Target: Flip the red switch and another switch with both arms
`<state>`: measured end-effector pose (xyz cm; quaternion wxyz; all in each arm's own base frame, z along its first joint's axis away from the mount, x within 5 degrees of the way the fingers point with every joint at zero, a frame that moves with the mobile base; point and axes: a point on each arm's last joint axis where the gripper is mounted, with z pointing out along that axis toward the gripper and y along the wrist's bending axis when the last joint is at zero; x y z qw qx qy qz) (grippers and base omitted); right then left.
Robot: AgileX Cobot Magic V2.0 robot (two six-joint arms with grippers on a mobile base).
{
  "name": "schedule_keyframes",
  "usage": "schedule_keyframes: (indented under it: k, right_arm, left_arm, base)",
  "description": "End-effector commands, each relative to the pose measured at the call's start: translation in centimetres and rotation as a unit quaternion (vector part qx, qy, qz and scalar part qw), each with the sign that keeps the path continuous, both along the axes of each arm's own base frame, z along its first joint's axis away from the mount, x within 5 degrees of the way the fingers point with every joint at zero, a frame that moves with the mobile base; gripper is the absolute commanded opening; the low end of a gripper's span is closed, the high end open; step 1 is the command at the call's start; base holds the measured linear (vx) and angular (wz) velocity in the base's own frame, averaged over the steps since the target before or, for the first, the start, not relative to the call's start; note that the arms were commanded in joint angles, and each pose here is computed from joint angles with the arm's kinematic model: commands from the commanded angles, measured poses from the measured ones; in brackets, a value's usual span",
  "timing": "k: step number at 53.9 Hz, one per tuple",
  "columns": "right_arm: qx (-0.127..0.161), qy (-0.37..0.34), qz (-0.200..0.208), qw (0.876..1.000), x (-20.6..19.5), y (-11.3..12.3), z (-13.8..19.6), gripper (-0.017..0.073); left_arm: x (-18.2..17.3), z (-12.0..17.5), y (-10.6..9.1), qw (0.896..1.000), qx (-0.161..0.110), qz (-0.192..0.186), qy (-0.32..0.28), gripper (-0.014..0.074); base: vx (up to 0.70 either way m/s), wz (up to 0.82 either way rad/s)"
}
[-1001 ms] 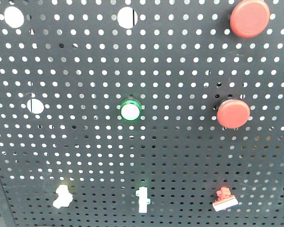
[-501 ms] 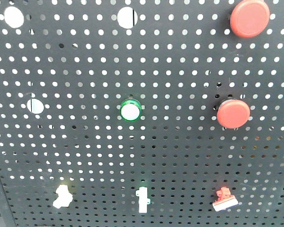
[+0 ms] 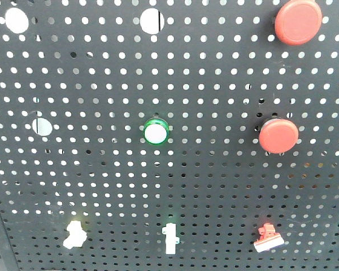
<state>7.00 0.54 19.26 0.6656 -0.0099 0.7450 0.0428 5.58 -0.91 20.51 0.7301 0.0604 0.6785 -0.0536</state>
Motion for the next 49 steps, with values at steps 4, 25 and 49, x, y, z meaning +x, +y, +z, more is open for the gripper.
schedule_keyframes:
  k: [4,25,49]
  right_arm:
    - [-0.015,-0.092,-0.061,0.994,-0.9,-0.8,1.2,-0.0006]
    - [-0.018,-0.112,-0.084,0.990,-1.5,-1.1,1.3,-0.0006]
    - [-0.017,-0.112,-0.084,0.990,-1.5,-1.1,1.3,-0.0006]
  left_arm:
    - [-0.1,0.1,0.1,0.999,-0.009,0.004,-0.035,0.0003]
    - [-0.1,0.1,0.1,0.999,-0.009,0.004,-0.035,0.0003]
    - [-0.1,0.1,0.1,0.999,-0.009,0.004,-0.035,0.0003]
  base:
    - [0.00,0.00]
    - [0.00,0.00]
    - [0.00,0.00]
